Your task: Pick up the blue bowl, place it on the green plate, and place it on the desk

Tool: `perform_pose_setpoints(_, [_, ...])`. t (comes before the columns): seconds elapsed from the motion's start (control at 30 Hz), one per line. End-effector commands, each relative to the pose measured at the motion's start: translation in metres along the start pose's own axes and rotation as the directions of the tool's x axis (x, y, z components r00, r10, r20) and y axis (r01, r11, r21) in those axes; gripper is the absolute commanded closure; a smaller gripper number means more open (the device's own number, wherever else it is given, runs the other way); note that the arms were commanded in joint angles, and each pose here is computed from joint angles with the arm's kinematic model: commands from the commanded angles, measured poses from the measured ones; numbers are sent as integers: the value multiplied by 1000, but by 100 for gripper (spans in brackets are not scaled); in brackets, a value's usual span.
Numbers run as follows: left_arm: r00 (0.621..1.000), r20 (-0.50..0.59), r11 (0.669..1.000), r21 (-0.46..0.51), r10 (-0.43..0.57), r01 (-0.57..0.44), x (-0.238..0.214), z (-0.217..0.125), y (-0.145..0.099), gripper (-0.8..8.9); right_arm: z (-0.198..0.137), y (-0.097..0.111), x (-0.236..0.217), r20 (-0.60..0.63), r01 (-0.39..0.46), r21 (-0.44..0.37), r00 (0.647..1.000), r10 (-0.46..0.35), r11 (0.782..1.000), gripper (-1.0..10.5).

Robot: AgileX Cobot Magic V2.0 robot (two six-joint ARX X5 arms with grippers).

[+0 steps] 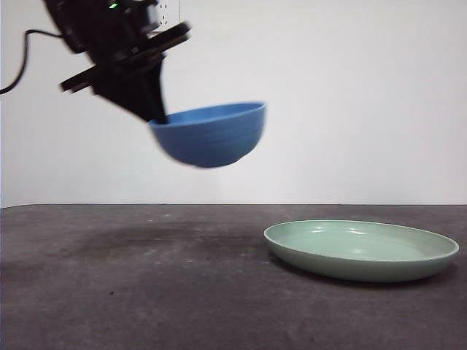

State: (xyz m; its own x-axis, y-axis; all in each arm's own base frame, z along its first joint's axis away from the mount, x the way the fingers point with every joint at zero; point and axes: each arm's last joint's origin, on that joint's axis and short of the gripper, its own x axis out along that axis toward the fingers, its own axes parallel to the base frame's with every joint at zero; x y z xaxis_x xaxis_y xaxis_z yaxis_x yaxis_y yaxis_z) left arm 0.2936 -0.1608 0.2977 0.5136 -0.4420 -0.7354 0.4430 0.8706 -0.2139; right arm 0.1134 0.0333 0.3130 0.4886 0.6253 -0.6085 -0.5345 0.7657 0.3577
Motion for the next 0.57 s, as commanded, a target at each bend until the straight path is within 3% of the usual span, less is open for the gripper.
perform_pose_setpoints(0.03, [999,26,999,2,-35,35,2,11,-15,804,5,2,-3,18,-3,-13,1000,3,1000,532])
perform_pose_setpoints(0.23, [997,4,996,37,-82,81,23,20,-41,804,4,2,-3,19,-3,-4,1000,3,1000,532])
perform_pose_setpoints(0.57, [987,-110,989,73,-119,128,96,23,-81,804,4,3,-3,13,-3,2,1000,3,1000,532])
